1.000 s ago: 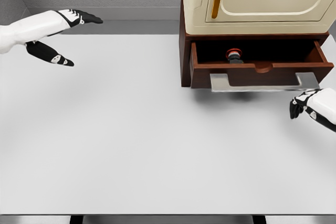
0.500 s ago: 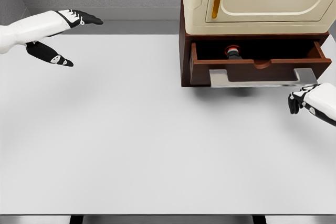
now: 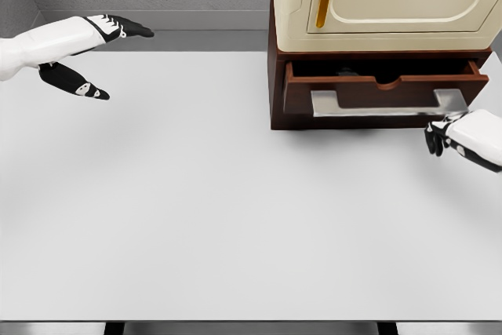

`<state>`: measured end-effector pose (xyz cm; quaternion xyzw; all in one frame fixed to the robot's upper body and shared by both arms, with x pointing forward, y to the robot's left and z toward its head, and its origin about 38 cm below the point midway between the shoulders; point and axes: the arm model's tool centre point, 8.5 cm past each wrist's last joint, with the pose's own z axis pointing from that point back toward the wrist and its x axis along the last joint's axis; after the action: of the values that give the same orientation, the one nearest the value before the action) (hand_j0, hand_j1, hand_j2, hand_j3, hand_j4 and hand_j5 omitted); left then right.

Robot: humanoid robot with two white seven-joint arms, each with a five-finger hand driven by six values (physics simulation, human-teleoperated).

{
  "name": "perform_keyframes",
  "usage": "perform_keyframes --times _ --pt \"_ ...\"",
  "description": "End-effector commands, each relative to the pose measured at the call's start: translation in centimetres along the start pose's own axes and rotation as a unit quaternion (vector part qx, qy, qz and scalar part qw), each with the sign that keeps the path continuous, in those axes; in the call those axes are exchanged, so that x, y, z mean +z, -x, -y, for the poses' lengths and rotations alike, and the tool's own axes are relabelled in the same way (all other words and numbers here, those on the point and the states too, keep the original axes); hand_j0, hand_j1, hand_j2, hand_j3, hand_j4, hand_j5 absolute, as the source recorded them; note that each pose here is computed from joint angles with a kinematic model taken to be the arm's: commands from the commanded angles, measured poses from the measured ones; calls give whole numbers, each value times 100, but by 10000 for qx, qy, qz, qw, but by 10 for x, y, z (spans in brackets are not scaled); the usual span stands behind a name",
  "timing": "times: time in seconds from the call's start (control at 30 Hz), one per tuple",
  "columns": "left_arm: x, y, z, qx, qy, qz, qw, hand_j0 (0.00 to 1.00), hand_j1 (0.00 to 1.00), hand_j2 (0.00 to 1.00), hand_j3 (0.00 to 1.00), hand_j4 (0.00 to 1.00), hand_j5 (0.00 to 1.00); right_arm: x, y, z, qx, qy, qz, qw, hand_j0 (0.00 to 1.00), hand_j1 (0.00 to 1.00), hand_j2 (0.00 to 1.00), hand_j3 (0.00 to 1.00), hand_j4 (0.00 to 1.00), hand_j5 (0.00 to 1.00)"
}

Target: Put the switch into the drawer with left arm, and close the drawer with right arm

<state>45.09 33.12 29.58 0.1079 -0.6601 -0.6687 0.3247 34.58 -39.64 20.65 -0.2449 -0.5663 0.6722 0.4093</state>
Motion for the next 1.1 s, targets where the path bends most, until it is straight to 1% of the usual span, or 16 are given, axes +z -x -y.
perform_keyframes --times 0.0,0.17,0.2,0.3,0.53,0.67,0.7,0.8,1.07 --pt "0 1 0 36 -15 -4 10000 100 100 100 100 100 100 -1 -9 17 -1190 840 440 9884 25 25 25 25 25 25" --pt "0 1 0 30 -19 -2 10000 100 100 100 100 100 100 -13 -11 23 -1184 831 500 9882 25 25 25 25 25 25" --pt "0 1 0 33 -12 -1 10000 100 100 100 100 100 100 -16 -10 24 -1238 815 456 9879 25 25 25 25 25 25" --pt "0 1 0 30 -19 -2 10000 100 100 100 100 100 100 -25 -9 26 -1190 745 438 9891 25 25 25 25 25 25" --pt "0 1 0 21 -13 -12 10000 100 100 100 100 100 100 -33 -4 34 -1206 783 413 9887 25 25 25 25 25 25" --pt "0 1 0 24 -7 -5 10000 100 100 100 100 100 100 -37 -5 39 -1167 800 450 9889 25 25 25 25 25 25" --pt "0 1 0 24 -15 -5 10000 100 100 100 100 100 100 -37 -4 40 -1203 796 406 9887 25 25 25 25 25 25" --pt "0 1 0 36 -12 -8 10000 100 100 100 100 100 100 -41 -6 37 -1181 722 422 9895 25 25 25 25 25 25" --pt "0 1 0 22 -10 -16 10000 100 100 100 100 100 100 -41 -5 36 -1193 700 379 9897 26 26 26 26 26 26"
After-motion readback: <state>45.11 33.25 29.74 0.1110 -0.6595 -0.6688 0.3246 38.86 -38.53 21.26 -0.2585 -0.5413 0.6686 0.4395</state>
